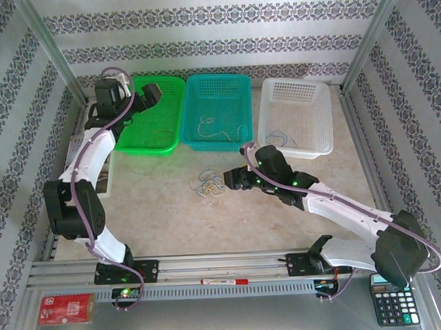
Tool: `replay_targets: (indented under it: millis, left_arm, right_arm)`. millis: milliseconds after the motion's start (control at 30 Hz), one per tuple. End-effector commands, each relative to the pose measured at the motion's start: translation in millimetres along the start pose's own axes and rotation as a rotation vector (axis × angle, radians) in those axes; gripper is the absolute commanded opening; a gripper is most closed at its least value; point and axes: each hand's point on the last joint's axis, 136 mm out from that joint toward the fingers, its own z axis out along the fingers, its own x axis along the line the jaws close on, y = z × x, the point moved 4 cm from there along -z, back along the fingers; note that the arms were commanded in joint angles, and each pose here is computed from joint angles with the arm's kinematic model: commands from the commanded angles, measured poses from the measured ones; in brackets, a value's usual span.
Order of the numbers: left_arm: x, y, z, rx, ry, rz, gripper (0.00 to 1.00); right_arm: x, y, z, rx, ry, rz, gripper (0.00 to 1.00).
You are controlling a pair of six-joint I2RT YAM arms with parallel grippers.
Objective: Untangle the cables
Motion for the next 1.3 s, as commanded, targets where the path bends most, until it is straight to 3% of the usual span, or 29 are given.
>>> replay_targets:
  millis: [0,133,300,467,633,1267]
  left_arm:
    - [-21,3,-36,-0.001,-0.076,-0.032,1.00]
    - [-36,-21,-64,0.038,-0.153,-0.101,1.00]
    - [-48,-76,-98,0.084,-0.199,-0.161,1.00]
    - [-46,-146,-120,0.128,-0.185,-0.226,1.00]
    - [-35,-193,-127,0.155,-0.156,-0.264,1.00]
    - [-31,-204,-118,0.176,-0.156,-0.272,1.00]
  right_arm:
    - [4,4,3,0.018,0.007,0.019,0.62]
    - [0,-4,10,0.044,-0.035,0.040,0.59]
    - [-1,-18,23,0.088,-0.073,0.054,0.57]
    - [11,-29,42,0.146,-0.058,0.039,0.54]
    - [22,-32,58,0.175,-0.031,0.044,0.47]
    - [32,-41,109,0.267,-0.072,0.076,0.43]
